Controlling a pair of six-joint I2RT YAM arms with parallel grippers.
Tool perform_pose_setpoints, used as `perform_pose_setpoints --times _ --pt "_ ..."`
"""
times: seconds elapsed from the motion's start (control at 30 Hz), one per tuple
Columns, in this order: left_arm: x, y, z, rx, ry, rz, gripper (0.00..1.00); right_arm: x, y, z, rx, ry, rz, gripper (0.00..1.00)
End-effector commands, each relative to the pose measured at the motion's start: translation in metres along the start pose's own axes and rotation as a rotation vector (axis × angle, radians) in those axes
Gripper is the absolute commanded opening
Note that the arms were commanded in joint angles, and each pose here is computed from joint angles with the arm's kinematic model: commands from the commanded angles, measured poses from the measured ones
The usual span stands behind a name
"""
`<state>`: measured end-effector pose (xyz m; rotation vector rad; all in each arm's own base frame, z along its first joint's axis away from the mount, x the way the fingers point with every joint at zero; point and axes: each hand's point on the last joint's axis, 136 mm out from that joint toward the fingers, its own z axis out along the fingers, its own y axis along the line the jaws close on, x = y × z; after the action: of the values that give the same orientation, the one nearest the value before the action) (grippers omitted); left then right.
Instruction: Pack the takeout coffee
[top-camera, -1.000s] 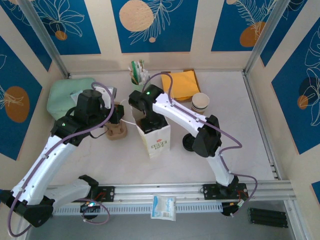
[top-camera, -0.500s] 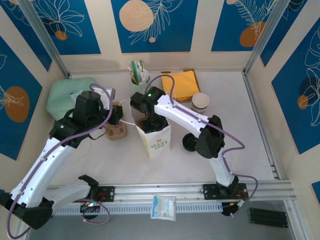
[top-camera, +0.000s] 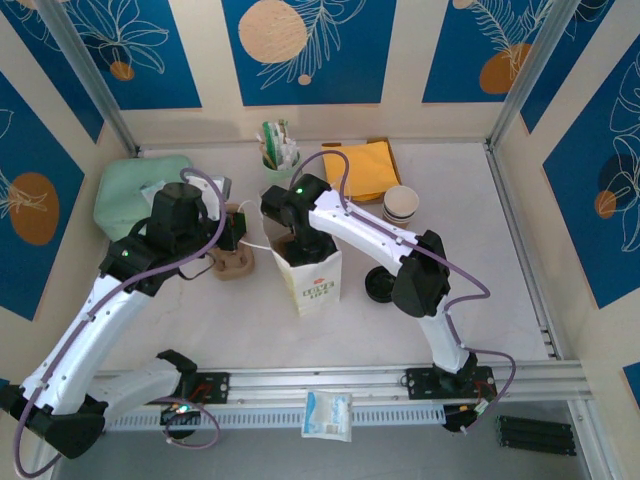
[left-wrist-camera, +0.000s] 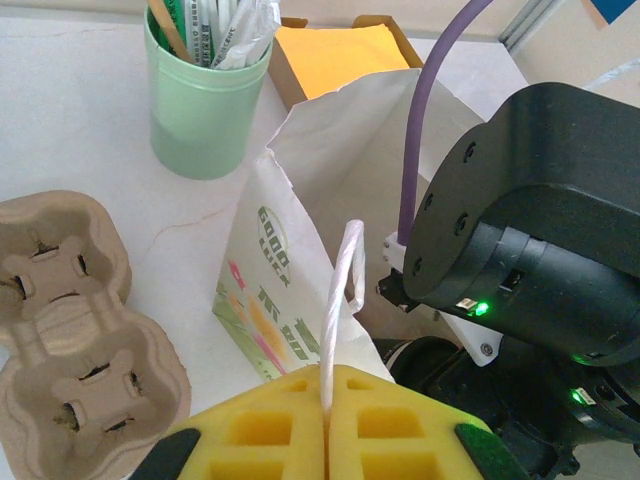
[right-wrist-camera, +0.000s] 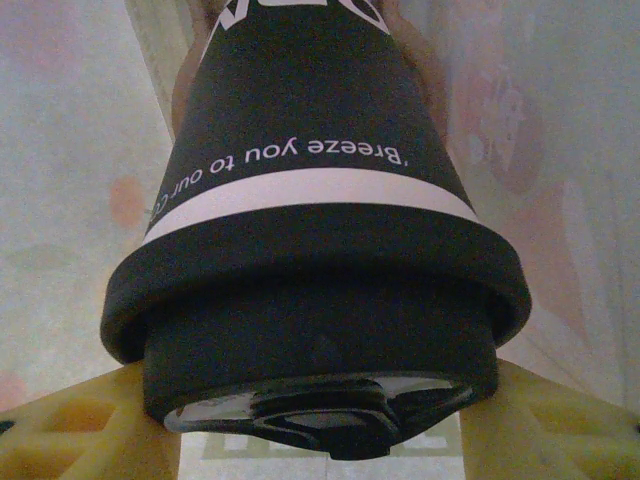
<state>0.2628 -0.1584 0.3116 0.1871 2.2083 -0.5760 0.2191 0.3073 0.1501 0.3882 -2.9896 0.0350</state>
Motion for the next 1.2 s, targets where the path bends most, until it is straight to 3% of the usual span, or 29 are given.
perform_pose_setpoints --times 0.0,0.63,1.17 --pt "0.001 0.006 -0.004 -0.023 -0.002 -0.018 0.08 -0.005 -0.005 0.016 0.029 0.018 0.035 0.6" --pt "-0.001 0.005 -0.004 -0.019 -0.003 -0.018 0.08 -0.006 -0.002 0.013 0.016 0.009 0.029 0.6" --pt "0.001 0.005 -0.003 -0.025 0.002 -0.017 0.07 -0.021 0.0 -0.064 -0.039 -0.192 0.004 0.59"
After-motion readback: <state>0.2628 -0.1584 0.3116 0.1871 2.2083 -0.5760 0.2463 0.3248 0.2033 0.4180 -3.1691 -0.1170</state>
